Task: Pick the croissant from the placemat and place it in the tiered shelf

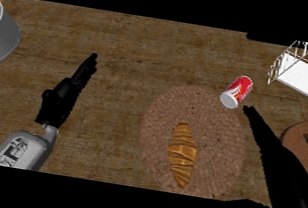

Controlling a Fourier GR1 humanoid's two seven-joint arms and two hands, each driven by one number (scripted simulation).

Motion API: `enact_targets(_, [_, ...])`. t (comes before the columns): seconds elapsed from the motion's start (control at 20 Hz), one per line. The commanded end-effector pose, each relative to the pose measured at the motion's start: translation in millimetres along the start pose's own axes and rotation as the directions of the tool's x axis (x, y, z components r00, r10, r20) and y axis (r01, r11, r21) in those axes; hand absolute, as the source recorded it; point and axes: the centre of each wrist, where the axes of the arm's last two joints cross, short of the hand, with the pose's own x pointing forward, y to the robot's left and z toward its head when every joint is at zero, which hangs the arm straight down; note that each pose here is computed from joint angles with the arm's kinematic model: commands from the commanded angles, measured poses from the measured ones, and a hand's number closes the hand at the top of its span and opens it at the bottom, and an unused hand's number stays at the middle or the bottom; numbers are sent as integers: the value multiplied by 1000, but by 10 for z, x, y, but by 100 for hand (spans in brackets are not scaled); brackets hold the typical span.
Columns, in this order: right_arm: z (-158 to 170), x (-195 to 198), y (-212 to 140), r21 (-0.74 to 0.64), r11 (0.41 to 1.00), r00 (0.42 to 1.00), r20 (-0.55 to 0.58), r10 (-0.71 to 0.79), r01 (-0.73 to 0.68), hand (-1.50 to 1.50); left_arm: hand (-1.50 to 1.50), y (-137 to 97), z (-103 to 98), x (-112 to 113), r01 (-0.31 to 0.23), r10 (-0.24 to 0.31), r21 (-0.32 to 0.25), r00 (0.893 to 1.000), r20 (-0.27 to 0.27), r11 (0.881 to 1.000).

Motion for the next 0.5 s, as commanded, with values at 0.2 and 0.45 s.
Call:
enact_targets(0.2, [64, 474, 283, 22, 999, 995, -83, 52, -50, -150, 0, -60, -16, -27, 6, -6, 22, 1000, 6, 1000])
enact_targets(0.45, [37, 636, 395, -4, 998, 995, -85, 59, -59, -150, 0, 71, 39, -29, 6, -6, 1, 1000, 5, 1000])
